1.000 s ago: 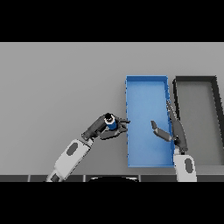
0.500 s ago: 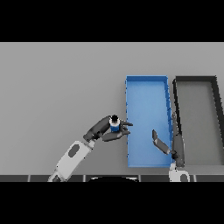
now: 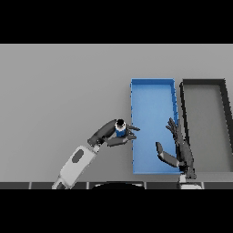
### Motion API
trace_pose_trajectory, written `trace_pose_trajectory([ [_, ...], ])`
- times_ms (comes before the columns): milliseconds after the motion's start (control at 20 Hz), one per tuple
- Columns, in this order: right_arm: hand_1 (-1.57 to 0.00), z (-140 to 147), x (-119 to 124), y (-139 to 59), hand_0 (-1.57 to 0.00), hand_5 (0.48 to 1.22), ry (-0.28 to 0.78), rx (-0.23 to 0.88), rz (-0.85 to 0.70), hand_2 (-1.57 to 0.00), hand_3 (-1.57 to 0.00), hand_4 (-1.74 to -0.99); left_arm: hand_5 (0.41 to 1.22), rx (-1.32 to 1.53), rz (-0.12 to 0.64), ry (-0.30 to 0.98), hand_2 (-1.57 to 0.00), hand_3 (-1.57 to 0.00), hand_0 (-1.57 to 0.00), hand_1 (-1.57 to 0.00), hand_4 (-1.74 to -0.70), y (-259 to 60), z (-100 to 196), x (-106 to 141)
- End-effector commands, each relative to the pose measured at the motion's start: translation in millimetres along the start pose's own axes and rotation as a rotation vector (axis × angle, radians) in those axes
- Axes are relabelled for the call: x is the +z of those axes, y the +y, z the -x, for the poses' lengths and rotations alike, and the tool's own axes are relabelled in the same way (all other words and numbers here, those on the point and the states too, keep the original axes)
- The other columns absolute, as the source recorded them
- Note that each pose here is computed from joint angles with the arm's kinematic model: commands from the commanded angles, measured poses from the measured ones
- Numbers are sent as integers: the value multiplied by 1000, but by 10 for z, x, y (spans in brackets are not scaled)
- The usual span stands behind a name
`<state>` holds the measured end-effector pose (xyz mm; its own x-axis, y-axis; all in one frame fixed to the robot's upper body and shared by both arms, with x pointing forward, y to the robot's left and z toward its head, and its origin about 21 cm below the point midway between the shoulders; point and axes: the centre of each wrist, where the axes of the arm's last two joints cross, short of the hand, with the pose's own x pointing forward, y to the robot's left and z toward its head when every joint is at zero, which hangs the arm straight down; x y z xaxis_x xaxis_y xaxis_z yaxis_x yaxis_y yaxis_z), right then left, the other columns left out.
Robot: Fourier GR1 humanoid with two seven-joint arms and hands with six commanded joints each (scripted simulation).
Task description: Pick up the blue pipe and place it into the blue bin.
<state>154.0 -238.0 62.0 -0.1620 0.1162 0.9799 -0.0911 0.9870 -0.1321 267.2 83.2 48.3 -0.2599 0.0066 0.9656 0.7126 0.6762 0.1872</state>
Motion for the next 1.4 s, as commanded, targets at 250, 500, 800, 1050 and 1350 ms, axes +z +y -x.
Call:
trace_pose_trajectory([
  [250,-5,-441,-460,56,1,558,14,70,-283,-90,1,-1270,1221,-14,-2,6,-1571,-1571,-1571,-1571,-1467,10,-4,-11],
  [500,-1,-738,-752,327,1,559,-46,125,-462,-42,1,-1302,1221,-23,5,-3,-1571,-1571,-1571,-1571,-1467,39,-38,-13],
  [800,-2,-1004,-948,612,1,551,-137,141,-620,-52,1,-1242,1221,-2,24,-9,-1571,-1571,-1571,-1571,-1465,96,-6,-1],
  [1050,-32,-1120,-1159,772,-23,521,-104,194,-670,-83,1,-1186,1221,0,22,11,-1571,-1571,-1571,-1571,-1469,73,-16,-15],
  [1350,-530,-1145,-1338,941,-507,489,-101,218,-747,-538,-401,-1331,1221,-12,16,53,-1571,-1571,-1571,-1571,-1560,102,1,21],
])
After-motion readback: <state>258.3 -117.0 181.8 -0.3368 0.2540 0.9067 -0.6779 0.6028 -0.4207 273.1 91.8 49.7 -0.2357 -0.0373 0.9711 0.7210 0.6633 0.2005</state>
